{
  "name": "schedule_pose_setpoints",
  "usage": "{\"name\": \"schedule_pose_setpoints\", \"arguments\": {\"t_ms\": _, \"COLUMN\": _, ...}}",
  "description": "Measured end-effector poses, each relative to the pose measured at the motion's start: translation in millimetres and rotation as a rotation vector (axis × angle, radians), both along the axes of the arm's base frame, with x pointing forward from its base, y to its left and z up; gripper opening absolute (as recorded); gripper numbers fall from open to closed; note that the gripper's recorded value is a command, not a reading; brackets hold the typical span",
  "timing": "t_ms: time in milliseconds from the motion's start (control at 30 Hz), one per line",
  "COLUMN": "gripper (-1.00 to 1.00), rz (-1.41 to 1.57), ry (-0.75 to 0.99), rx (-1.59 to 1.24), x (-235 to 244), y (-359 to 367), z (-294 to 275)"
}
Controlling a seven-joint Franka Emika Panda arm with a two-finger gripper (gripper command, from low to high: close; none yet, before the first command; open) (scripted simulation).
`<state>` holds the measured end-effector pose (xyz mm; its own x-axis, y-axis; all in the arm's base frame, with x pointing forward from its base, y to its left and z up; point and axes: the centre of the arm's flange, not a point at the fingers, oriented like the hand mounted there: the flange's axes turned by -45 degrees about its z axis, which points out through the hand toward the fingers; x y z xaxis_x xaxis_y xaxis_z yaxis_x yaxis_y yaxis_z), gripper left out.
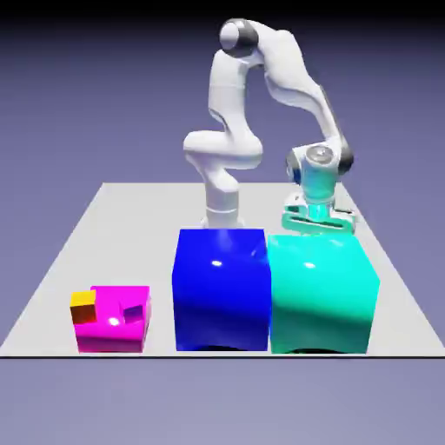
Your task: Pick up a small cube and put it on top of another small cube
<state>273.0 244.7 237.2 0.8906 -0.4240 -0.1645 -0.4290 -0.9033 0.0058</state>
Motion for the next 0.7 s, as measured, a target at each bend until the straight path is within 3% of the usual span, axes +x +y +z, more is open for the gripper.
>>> {"name": "schedule_pose_setpoints", "arguments": {"t_ms": 433, "gripper": -1.0, "rz": 0.002, "ry": 0.0, "rx": 0.006, "x": -8, "y": 4, "z": -64}}
{"name": "schedule_pose_setpoints", "arguments": {"t_ms": 467, "gripper": 1.0, "rz": 0.003, "ry": 0.001, "rx": 0.008, "x": -9, "y": 5, "z": -66}}
{"name": "schedule_pose_setpoints", "arguments": {"t_ms": 700, "gripper": 1.0, "rz": -0.004, "ry": -0.008, "rx": -0.023, "x": 1, "y": -1, "z": -38}}
